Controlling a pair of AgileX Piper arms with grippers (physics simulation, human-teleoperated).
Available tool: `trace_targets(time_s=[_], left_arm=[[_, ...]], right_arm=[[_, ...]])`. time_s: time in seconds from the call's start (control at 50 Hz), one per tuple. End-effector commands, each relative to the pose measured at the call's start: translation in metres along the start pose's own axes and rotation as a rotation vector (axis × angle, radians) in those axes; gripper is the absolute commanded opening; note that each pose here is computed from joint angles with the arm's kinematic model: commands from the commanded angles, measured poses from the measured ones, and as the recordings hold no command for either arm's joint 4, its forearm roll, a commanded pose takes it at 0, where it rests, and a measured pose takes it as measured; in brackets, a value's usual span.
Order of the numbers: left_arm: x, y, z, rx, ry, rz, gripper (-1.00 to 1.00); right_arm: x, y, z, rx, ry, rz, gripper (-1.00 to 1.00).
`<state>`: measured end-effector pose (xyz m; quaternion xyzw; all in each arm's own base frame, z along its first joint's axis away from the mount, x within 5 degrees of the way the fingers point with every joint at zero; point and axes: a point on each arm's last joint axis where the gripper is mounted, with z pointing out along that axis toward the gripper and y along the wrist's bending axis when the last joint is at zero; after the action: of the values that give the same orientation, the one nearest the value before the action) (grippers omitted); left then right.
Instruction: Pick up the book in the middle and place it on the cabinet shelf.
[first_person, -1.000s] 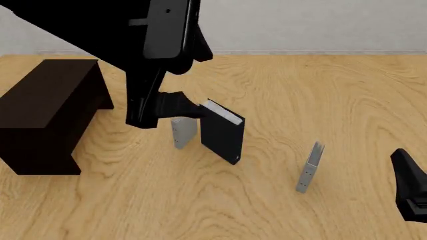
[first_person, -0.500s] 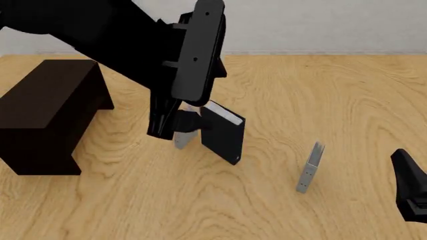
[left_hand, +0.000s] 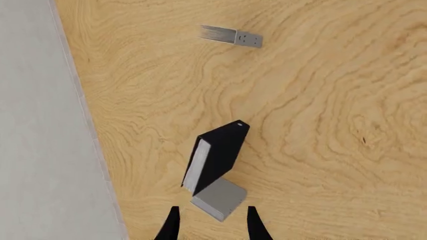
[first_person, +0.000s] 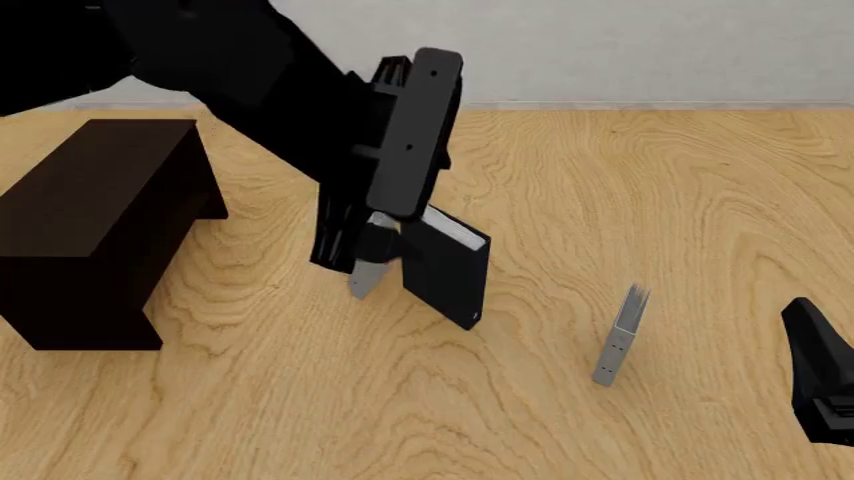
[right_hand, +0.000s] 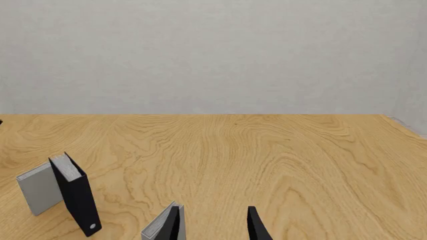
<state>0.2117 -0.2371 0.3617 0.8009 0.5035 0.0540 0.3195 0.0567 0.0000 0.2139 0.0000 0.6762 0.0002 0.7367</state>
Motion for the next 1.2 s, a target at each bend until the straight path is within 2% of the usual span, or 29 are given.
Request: trace_targets(time_s=[0.02,0.2,0.3,0.34,0.36,0.38,0.4,0.6,0.7,0.94,1.06,1.1,1.14,1.2], left_arm=[[0.011,0.011,0.015,0.003,0.029,0.012,1.0],[0.006,0.017,0.028,-0.013,0.017,0.007,1.0],[0.003,0.013,0.032,-0.001,0.014,0.018,1.0],[0.005,0.012,0.036,0.004,0.018,0.029,1.0],[0.01,0.018,0.041,0.03,0.041,-0.003,1.0],[0.004,0.017,0.038,0.037,0.033,0.001,1.0],[0.006,0.015,0.04,0.035,0.035,0.018,1.0],[0.01,0.016,0.051,0.048,0.045,0.024,1.0],[0.019,0.016,0.056,0.044,0.058,0.05,1.0],[0.021,0.023,0.063,0.034,0.061,0.028,1.0],[0.025,0.035,0.065,0.013,0.065,0.03,1.0],[0.026,0.033,0.066,0.009,0.065,0.058,1.0],[0.024,0.043,0.067,-0.01,0.062,0.036,1.0],[0.025,0.042,0.07,-0.001,0.065,0.04,1.0]], right_arm=[[0.0,0.0,0.0,0.0,0.0,0.0,1.0],[0.0,0.0,0.0,0.0,0.0,0.0,1.0],[0.0,0.0,0.0,0.0,0.0,0.0,1.0],[0.0,0.0,0.0,0.0,0.0,0.0,1.0],[0.0,0.0,0.0,0.0,0.0,0.0,1.0],[0.0,0.0,0.0,0.0,0.0,0.0,1.0],[0.0,0.0,0.0,0.0,0.0,0.0,1.0],[0.0,0.0,0.0,0.0,0.0,0.0,1.0],[0.0,0.0,0.0,0.0,0.0,0.0,1.0],[0.0,0.0,0.0,0.0,0.0,0.0,1.0],[0.0,0.0,0.0,0.0,0.0,0.0,1.0],[0.0,0.0,0.0,0.0,0.0,0.0,1.0],[0.0,0.0,0.0,0.0,0.0,0.0,1.0],[0.0,0.0,0.0,0.0,0.0,0.0,1.0]])
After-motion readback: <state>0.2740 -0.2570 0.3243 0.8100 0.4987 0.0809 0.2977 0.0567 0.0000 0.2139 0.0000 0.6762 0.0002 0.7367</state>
